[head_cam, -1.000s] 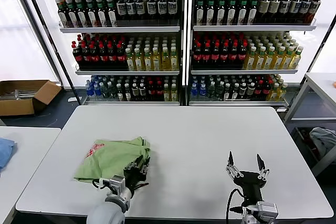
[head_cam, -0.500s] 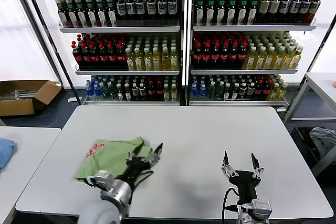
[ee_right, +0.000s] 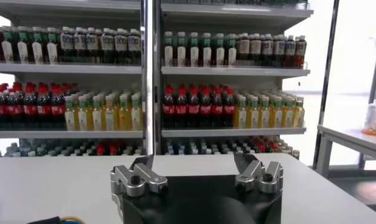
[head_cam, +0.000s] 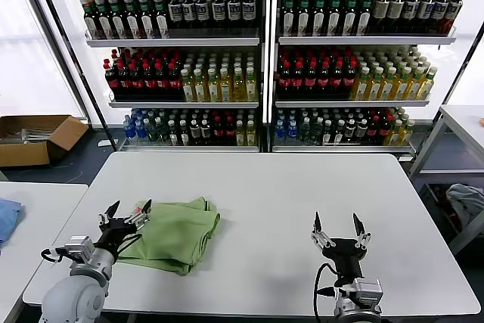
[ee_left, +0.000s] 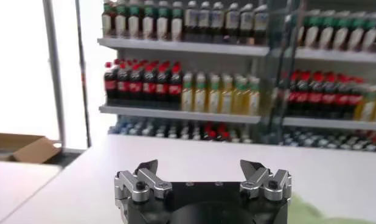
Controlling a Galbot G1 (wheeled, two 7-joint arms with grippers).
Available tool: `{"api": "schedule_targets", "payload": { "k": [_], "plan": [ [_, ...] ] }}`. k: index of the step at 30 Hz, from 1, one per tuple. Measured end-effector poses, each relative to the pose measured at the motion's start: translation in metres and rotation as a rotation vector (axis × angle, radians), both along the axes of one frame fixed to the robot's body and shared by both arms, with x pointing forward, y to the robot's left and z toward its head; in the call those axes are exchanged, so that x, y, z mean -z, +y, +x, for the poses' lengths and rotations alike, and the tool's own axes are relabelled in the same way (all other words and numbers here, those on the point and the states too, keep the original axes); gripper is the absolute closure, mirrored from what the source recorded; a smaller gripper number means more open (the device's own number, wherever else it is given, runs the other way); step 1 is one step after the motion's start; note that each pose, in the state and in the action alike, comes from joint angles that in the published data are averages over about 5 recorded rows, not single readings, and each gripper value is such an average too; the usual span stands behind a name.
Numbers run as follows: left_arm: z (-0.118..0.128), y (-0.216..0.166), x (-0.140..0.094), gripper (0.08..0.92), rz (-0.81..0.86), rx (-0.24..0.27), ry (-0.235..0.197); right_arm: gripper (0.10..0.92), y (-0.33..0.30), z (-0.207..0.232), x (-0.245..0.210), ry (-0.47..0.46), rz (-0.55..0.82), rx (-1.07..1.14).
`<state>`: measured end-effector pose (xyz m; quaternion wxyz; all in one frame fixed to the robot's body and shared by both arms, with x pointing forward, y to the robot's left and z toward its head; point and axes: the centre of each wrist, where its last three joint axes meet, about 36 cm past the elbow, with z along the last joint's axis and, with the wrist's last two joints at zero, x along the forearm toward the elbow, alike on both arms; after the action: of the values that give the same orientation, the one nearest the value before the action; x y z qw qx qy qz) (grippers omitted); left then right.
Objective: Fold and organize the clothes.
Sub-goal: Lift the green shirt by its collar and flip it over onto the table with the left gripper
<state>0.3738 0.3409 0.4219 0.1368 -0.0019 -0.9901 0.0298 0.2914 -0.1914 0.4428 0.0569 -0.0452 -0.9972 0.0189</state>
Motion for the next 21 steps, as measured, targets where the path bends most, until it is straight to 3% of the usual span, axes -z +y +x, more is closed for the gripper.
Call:
{"api": "schedule_targets", "payload": {
  "k": [21],
  "plan": [
    [0.014,0.033,0.038,0.177,-0.022,0.015,0.115,0.2,0.004,-0.001,0.009,0.018,0.001,-0.006]
  ]
}}
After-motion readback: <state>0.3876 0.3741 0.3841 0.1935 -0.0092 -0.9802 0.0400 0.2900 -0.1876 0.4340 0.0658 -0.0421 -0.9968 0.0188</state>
